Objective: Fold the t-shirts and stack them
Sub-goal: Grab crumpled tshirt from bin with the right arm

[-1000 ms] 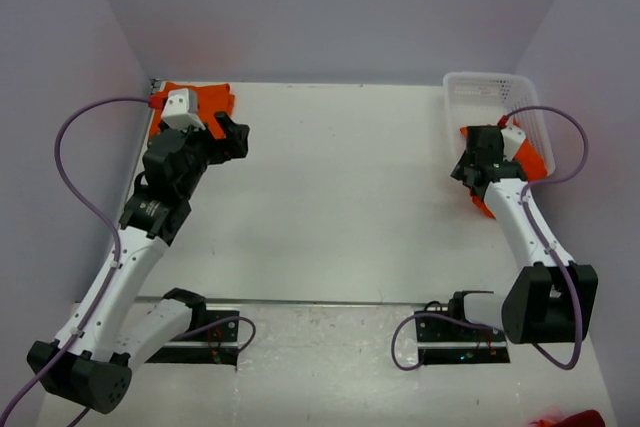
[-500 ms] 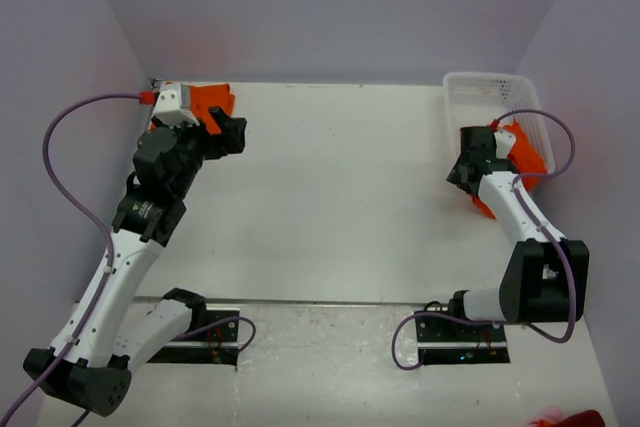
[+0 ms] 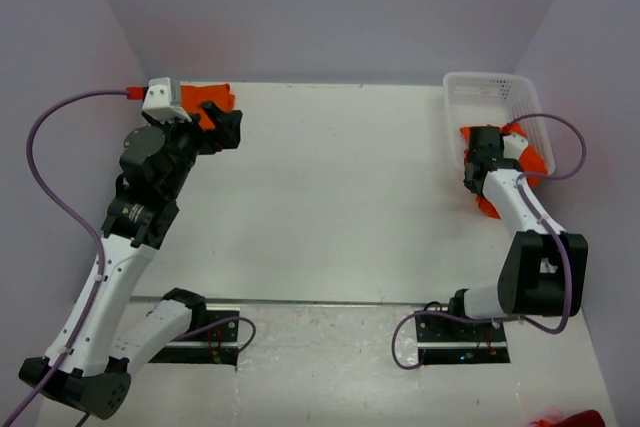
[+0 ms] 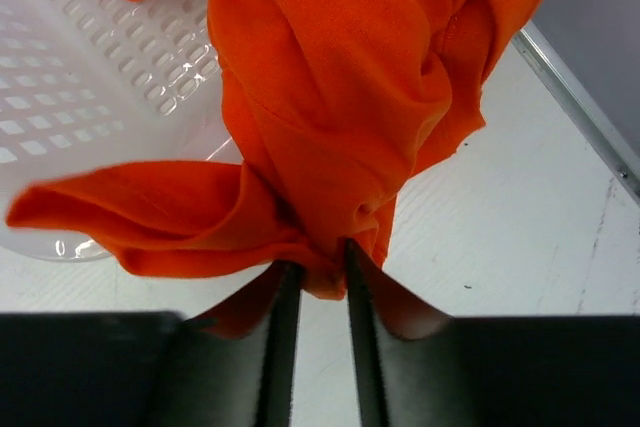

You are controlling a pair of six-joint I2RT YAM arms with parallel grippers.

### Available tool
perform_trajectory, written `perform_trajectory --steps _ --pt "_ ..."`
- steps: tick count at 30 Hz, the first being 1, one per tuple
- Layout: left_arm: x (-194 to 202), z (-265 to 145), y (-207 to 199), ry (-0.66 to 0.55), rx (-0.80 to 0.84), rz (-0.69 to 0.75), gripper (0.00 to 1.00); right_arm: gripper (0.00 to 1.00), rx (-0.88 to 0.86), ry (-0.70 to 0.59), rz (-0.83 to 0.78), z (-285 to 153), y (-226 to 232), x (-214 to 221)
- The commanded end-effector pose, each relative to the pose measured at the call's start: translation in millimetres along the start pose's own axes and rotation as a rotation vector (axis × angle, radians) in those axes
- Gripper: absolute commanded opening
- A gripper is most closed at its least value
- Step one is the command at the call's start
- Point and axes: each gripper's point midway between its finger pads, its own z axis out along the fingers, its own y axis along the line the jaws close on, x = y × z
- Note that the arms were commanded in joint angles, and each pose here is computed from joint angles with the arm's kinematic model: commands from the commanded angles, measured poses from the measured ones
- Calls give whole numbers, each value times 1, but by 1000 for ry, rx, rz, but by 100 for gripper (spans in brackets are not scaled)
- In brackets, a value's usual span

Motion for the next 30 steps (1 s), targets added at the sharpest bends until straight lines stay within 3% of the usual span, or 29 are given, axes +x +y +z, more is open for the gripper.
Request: perform_trajectory --steps 1,2,4,8,15,21,25,27,30 --pt "-2 -3 -6 6 30 16 100 21 -2 -62 51 0 5 -22" --pt "-2 -4 -5 5 28 16 100 10 -7 -61 52 1 6 -23" --pt "3 -4 -5 15 28 13 100 0 -24 -54 46 1 11 -24" --pt "15 -2 -1 36 22 9 100 0 -90 -100 58 -11 20 -41" --pt "70 9 27 133 -77 -7 100 0 -261 -316 52 -90 31 -131" --pt "92 13 65 162 -265 9 100 0 -438 -551 22 -175 58 -228" --pt "98 14 63 238 -242 88 100 0 -588 -764 13 -245 71 -283" --pt "101 15 60 282 -232 103 100 0 -637 -826 -23 -268 77 -293" --pt "103 14 53 304 -184 115 100 0 -794 -945 -87 -340 89 -309"
